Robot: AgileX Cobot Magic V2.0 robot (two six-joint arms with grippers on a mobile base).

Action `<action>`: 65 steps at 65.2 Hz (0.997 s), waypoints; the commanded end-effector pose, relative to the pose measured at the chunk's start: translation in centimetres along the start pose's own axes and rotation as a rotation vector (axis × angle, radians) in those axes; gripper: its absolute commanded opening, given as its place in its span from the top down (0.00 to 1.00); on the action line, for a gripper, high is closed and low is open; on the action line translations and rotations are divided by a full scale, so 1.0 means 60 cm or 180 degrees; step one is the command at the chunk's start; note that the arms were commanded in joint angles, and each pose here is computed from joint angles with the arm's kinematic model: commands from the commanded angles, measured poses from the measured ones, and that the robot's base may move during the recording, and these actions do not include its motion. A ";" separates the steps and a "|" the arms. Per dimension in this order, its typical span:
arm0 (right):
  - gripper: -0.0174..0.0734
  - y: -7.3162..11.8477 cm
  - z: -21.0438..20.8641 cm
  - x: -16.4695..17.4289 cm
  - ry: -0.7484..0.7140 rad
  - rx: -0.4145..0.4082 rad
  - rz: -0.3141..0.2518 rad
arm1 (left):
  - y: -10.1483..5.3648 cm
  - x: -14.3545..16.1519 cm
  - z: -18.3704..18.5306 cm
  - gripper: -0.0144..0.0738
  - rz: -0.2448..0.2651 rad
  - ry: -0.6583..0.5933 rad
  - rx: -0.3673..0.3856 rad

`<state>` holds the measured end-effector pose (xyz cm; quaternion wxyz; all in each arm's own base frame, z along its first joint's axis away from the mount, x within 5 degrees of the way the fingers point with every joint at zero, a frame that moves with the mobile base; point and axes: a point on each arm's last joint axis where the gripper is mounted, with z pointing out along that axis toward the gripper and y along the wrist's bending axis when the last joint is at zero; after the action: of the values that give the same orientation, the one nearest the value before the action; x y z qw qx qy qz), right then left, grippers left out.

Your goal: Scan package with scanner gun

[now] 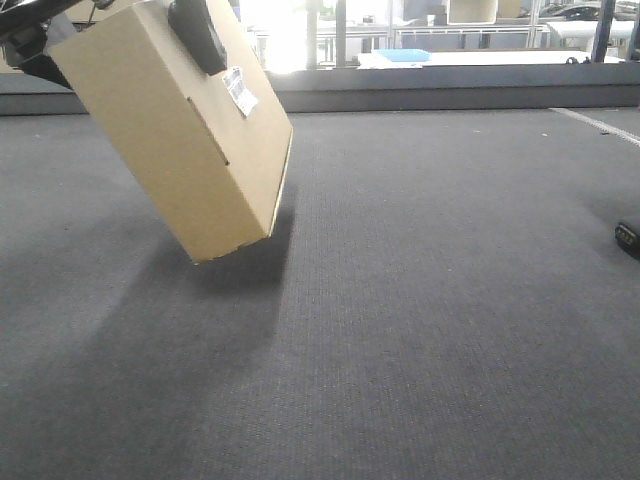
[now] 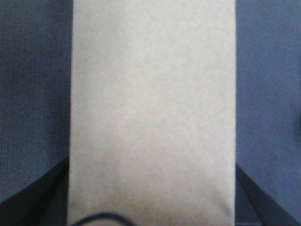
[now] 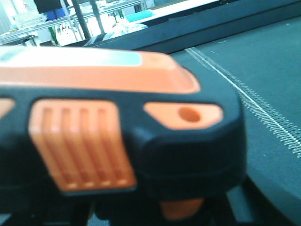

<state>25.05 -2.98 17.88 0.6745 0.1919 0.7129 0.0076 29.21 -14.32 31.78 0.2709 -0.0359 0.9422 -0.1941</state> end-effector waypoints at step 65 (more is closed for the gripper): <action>0.99 0.100 0.000 -0.082 -0.0544 0.0236 -0.1431 | -0.005 -0.001 -0.002 0.96 0.0008 -0.0050 0.0062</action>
<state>26.55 1.84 23.49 0.6865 0.0206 0.7138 -0.1371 29.22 -14.34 31.79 0.2714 -0.0361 0.9418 -0.1950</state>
